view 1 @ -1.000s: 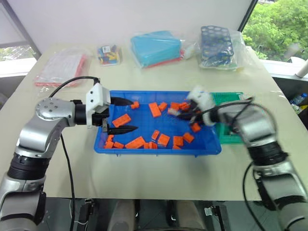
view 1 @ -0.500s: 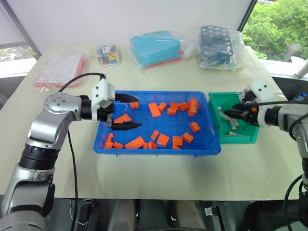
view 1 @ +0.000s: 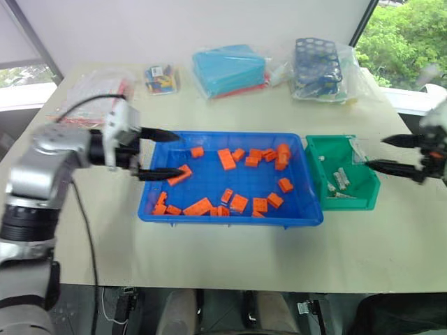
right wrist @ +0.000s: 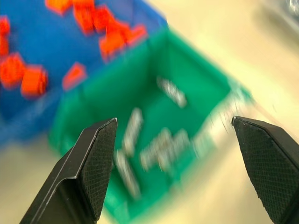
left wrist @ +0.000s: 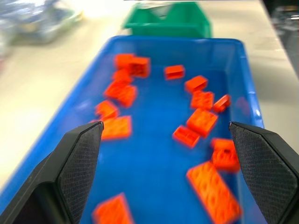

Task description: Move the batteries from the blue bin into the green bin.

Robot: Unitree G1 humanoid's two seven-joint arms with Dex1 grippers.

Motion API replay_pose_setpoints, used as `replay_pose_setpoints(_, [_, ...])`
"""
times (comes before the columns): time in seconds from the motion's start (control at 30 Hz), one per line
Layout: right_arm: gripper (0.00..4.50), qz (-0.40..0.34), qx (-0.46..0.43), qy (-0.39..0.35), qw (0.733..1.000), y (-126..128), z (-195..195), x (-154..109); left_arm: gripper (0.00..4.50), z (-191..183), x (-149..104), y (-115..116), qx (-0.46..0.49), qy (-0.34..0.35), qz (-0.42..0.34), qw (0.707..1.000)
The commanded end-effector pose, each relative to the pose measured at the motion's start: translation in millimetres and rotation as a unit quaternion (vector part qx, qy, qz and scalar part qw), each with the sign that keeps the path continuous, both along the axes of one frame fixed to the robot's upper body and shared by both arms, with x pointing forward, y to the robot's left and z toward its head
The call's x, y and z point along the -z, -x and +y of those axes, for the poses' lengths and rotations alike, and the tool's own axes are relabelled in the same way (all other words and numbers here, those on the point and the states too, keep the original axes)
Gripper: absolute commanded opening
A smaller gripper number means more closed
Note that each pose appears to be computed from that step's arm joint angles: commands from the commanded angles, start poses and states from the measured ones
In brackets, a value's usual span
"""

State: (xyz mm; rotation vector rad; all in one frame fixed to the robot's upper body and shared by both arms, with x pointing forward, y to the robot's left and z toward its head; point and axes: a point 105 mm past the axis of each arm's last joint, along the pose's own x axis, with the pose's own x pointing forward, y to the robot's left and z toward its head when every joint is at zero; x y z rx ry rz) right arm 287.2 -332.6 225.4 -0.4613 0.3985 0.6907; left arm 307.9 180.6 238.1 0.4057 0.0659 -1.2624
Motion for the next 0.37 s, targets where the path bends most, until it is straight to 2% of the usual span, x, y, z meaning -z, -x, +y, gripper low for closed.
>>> replay_pose_setpoints(0.03, [4.04,0.004,-0.027,0.012,1.0,7.9,-7.9,1.0,4.5,18.7,-8.3,2.6,-0.014,0.006,0.002,1.0])
replay_pose_setpoints(0.37, [4.04,-0.009,-0.04,0.002,0.999,-3.7,-0.7,14.4,4.5,52.1,-4.2,6.6,-0.066,-0.037,-0.013,0.997])
